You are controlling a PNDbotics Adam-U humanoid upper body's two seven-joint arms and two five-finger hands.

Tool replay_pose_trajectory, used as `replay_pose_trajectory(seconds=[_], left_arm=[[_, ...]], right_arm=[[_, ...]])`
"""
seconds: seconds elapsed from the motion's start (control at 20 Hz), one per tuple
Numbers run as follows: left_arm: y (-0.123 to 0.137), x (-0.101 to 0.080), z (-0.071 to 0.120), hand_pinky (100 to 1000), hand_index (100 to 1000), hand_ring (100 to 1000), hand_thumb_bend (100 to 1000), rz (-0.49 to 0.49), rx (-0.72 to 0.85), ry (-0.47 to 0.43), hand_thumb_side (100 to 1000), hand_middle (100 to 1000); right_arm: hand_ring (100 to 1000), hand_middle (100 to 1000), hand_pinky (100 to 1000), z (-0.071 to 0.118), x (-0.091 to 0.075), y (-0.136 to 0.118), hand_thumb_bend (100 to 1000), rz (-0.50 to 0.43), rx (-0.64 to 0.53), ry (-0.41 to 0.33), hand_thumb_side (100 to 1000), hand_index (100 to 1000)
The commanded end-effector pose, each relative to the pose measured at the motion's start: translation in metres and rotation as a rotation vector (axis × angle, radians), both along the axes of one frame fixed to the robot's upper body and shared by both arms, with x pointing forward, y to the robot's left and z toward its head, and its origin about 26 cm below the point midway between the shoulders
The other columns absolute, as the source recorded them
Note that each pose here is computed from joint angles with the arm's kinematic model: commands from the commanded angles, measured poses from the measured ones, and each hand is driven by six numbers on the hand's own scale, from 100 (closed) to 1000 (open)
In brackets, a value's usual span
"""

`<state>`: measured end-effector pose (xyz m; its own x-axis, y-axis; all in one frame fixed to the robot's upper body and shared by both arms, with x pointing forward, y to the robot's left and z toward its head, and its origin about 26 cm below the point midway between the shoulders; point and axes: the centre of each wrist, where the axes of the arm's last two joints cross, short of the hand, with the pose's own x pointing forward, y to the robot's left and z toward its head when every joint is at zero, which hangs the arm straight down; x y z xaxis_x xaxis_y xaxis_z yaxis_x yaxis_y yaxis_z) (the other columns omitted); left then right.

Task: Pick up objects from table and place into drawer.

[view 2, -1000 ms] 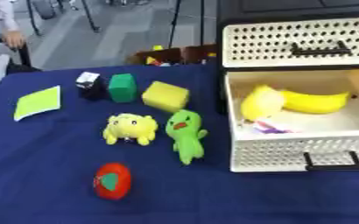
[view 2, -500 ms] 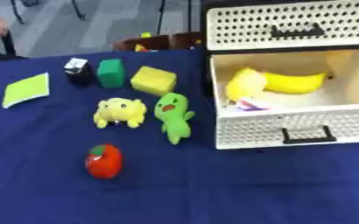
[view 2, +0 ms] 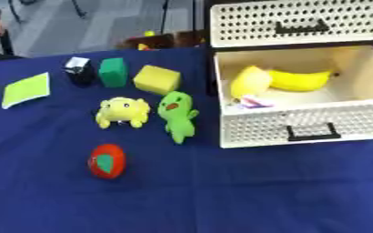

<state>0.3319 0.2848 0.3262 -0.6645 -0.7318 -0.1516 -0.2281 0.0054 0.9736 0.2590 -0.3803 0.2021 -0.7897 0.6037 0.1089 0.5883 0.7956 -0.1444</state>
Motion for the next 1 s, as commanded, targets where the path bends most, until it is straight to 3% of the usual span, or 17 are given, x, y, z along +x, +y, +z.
replay_pose_trajectory(seconds=[0.05, 0.25, 0.45, 1.0], left_arm=[[0.002, 0.001, 0.012, 741, 1000, 925, 514, 0.010, 0.073, 0.061, 833, 939], [-0.004, 0.011, 0.011, 722, 1000, 903, 501, 0.014, 0.130, 0.205, 746, 896], [-0.011, 0.023, 0.007, 685, 1000, 866, 560, 0.062, 0.169, 0.323, 762, 861], [-0.039, 0.040, -0.012, 627, 1000, 844, 598, 0.065, 0.148, 0.449, 804, 830]], right_arm=[[530, 450, 453, 0.001, 0.000, 0.003, 100, 0.202, 0.113, -0.317, 680, 772], [527, 446, 453, -0.003, 0.001, 0.007, 100, 0.209, 0.116, -0.308, 672, 769], [522, 440, 459, -0.006, 0.001, 0.010, 100, 0.212, 0.118, -0.297, 687, 763], [515, 434, 468, -0.010, 0.003, 0.016, 100, 0.190, 0.141, -0.274, 700, 761]])
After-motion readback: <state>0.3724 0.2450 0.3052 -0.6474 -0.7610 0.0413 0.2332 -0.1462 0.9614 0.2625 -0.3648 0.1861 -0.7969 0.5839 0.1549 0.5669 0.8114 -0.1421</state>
